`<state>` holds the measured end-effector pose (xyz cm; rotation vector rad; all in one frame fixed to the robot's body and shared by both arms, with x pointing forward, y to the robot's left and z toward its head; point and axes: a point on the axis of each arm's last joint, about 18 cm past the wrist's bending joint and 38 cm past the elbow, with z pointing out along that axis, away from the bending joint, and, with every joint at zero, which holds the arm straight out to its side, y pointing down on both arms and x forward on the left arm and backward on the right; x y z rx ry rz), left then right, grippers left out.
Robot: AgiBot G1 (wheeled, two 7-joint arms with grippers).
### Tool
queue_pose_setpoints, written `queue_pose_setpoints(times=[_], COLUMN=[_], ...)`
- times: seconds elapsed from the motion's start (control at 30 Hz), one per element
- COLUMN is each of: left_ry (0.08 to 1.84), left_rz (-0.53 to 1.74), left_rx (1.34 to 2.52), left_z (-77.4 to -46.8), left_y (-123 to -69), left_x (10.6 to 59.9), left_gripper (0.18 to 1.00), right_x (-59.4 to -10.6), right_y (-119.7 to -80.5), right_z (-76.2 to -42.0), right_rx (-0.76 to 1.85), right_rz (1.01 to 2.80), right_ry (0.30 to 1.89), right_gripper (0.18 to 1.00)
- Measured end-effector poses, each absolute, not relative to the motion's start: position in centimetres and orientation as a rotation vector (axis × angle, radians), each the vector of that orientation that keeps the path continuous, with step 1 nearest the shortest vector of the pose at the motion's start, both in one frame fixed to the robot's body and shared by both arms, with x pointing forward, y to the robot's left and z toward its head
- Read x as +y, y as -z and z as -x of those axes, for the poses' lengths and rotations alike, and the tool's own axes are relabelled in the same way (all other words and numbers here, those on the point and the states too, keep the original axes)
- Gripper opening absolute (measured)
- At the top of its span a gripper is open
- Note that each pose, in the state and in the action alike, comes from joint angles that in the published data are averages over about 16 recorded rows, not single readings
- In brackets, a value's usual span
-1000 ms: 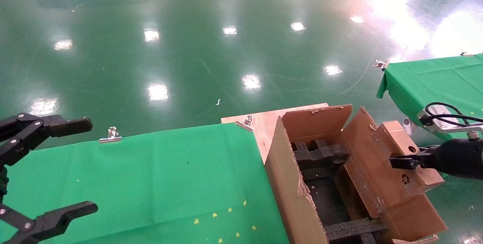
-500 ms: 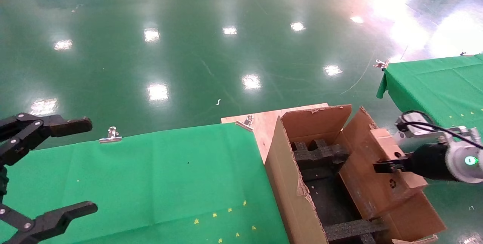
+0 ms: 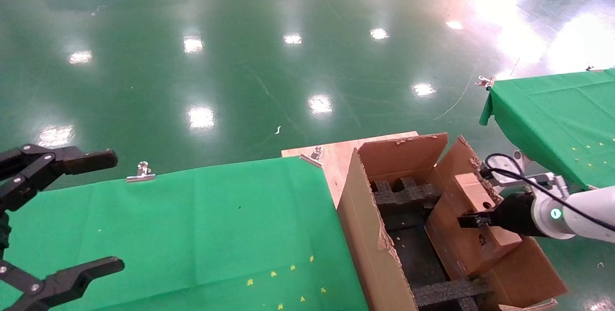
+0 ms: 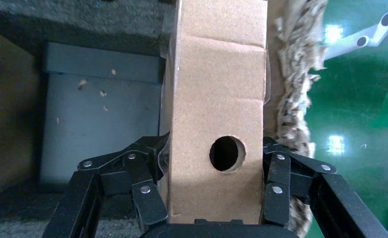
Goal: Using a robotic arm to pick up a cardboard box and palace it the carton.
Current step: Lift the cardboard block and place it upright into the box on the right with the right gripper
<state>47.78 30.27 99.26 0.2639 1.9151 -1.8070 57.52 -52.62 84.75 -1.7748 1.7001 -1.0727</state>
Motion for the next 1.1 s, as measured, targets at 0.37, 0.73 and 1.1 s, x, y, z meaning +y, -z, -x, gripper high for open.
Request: queue_pose_setpoints(times=[0.37,0.73,1.1], left_ry=[1.807,1.807,1.807], left_rz=[-0.264,-0.264,-0.264], left_rx=[1.915,1.915,1.915], left_z=[-47.8,-47.8,-47.8], left_y=[-99.3,-99.3,-99.3], left_x=[30.3,30.3,30.3], left_gripper=[1.001,1.001,1.001], right_x=[-52.6,-52.5,-52.3], right_y=[-82.2,-79.9,-78.3], right_z=[-59.4,-60.7,-61.2], right_rx=[1.733,1.754,1.753], right_rz=[1.788,1.811,1.853], right_ry=[1.071,1.046,1.019], right_gripper=[0.32,0.317,0.309])
